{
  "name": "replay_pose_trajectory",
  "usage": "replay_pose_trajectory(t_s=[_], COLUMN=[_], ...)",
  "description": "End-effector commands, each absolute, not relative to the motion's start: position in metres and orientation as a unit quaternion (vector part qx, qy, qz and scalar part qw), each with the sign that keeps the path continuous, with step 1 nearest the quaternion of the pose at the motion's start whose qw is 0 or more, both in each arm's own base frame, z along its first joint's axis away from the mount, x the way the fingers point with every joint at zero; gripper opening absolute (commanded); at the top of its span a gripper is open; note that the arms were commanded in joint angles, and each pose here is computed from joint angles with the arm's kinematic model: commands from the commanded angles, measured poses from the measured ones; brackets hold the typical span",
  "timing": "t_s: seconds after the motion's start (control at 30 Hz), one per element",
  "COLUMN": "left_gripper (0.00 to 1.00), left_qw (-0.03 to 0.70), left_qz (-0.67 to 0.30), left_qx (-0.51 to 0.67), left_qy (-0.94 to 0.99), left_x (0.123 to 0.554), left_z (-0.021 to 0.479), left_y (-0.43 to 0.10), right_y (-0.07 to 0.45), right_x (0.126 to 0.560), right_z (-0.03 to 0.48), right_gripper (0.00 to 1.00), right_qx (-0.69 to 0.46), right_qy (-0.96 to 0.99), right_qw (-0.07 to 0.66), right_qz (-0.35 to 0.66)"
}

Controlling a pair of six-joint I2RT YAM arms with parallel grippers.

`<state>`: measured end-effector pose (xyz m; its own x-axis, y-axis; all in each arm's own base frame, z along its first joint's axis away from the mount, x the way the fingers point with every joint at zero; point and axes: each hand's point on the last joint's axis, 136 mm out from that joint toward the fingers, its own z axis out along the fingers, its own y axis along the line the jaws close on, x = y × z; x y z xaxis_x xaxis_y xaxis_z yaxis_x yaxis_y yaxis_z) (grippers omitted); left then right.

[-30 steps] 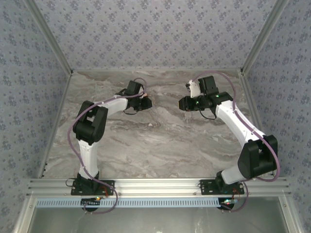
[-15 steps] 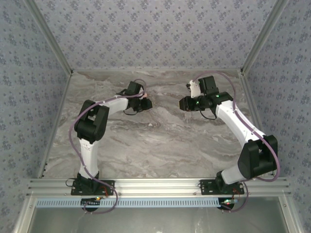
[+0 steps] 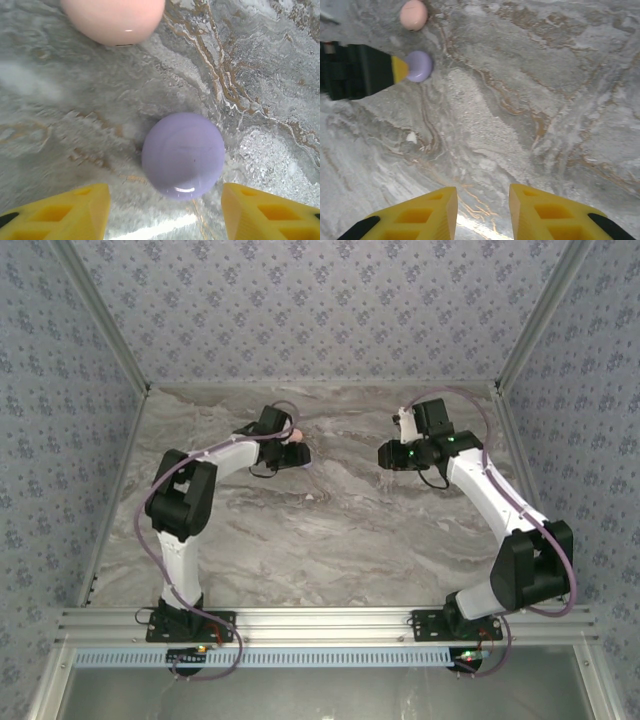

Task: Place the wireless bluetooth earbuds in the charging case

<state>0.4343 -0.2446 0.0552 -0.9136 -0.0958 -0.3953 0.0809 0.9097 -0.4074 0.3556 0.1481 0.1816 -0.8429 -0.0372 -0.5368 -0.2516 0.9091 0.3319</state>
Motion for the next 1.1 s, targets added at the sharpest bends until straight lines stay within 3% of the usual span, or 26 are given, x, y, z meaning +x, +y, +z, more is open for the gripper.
replay_pose_trajectory(t_s=[0.0, 0.33, 0.57, 0.87, 1.07], left_gripper=[0.63, 0.7, 0.74, 0.8, 0.96], left_qw=[0.254, 0.331, 0.377, 0.412, 0.428], left_qz=[-0.18, -0.09, -0.001, 0.096, 0.13], left_qx=[0.015, 0.03, 0.029, 0.006, -0.019], left_qy=[0.95, 0.939, 0.926, 0.906, 0.894], left_x=[0.43, 0.409, 0.404, 0.408, 0.414], left_z=[0.092, 0.135, 0.155, 0.16, 0.151], left_y=[-0.226, -0.177, -0.135, -0.08, -0.049], right_y=[0.123, 0.06, 0.018, -0.024, -0.038], right_x=[0.356, 0.361, 0.364, 0.371, 0.379], right_z=[0.181, 0.174, 0.169, 0.148, 0.135], right_gripper=[0.37, 0.47, 0.49, 0.59, 0.63], right_qx=[-0.058, 0.009, 0.052, 0.106, 0.092], right_qy=[0.946, 0.944, 0.929, 0.909, 0.893], right_qw=[0.287, 0.33, 0.358, 0.396, 0.437], right_qz=[0.14, -0.009, -0.072, -0.075, -0.062])
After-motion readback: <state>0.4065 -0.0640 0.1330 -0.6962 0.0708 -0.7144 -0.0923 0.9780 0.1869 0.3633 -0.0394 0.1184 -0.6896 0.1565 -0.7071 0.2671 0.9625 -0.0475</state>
